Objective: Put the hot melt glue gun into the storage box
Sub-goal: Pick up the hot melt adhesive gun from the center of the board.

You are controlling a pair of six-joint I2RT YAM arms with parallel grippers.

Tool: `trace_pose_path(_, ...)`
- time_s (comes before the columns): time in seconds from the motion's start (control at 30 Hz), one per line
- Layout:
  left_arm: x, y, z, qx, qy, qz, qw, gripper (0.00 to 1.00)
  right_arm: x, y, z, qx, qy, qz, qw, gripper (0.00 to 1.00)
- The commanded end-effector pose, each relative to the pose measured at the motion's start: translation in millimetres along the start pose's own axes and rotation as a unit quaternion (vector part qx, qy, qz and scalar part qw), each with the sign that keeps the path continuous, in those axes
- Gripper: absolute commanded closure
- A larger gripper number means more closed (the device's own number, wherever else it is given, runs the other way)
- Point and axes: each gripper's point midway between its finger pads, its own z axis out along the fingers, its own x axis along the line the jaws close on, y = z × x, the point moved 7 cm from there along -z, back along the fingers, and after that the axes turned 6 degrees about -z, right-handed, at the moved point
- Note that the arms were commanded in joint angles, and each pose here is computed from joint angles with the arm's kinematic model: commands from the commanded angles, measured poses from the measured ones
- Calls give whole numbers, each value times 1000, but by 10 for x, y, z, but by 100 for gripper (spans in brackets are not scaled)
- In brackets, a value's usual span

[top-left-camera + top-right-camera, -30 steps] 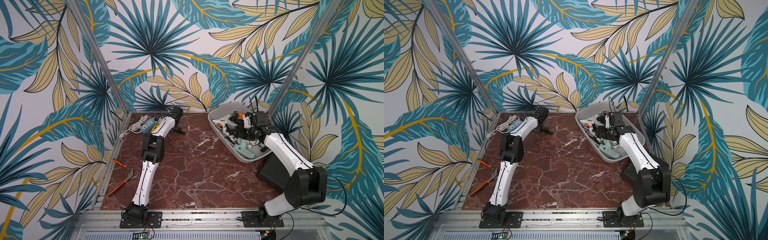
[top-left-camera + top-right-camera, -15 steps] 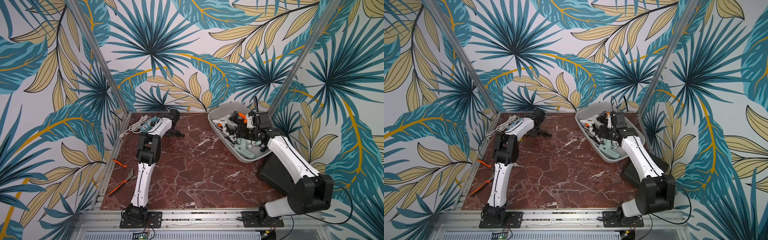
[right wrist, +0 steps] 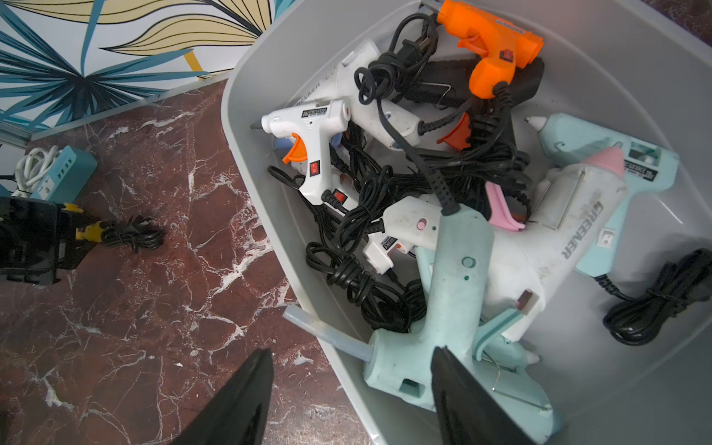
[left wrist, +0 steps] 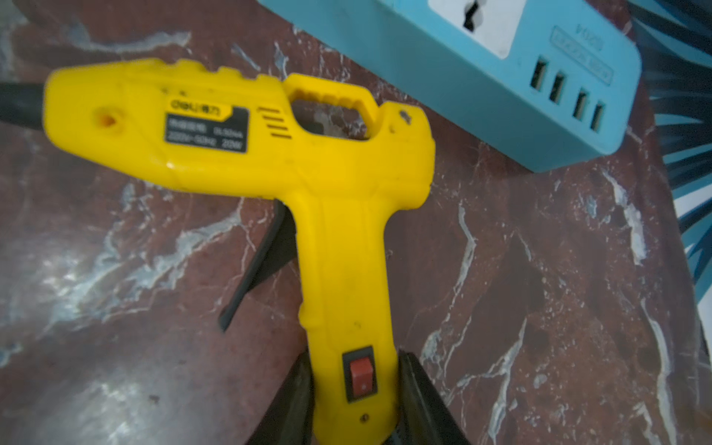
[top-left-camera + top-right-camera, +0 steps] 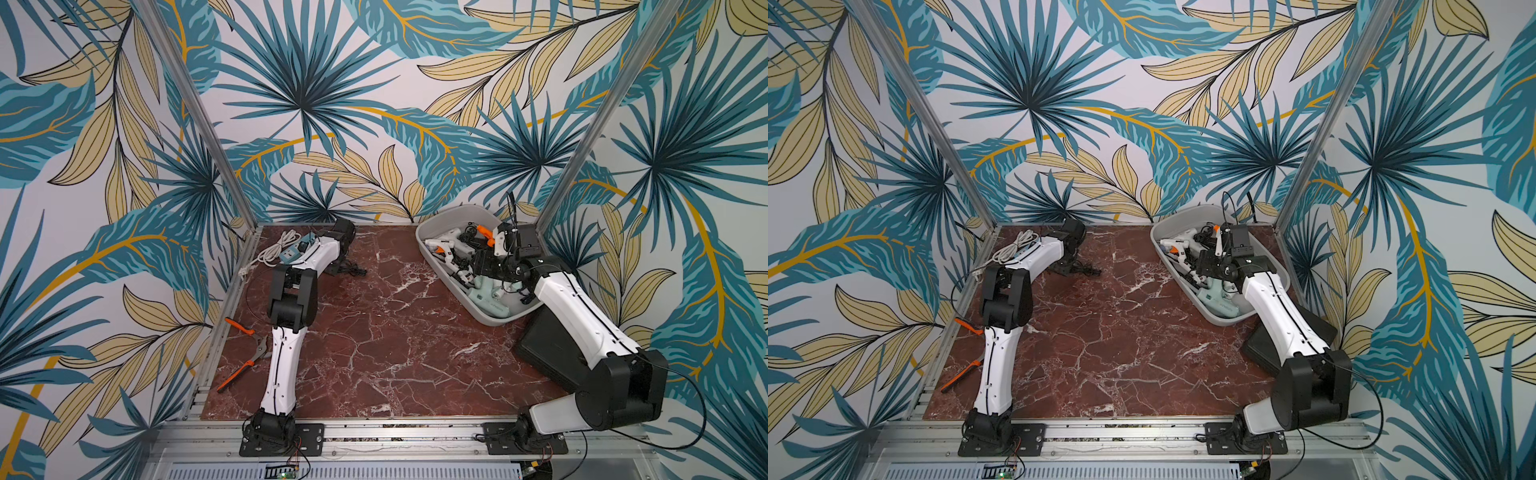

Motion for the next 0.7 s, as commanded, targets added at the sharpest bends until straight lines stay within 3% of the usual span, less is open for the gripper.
trace_pose_path(0.0, -311, 46, -570, -30, -96, 89, 991, 100, -39, -28, -87, -14, -21, 14, 1000, 30)
trace_pose_path(0.2, -680, -63, -1339, -51, -224, 232, 945, 100, -116, -52, -181, -30, -54, 32, 998, 27)
trace_pose_path(0.3, -820, -157, -1702, -65, -292, 302, 905, 100, -170, -57, -236, -42, -78, 40, 995, 24)
trace_pose_path(0.43, -981, -387, -2141, -54, -412, 382, 826, 100, -195, -60, -280, -52, -88, 46, 994, 22)
trace_pose_path(0.67, -1173, -863, -2779, -9, -571, 452, 685, 100, -212, -34, -327, -62, -94, 52, 992, 21)
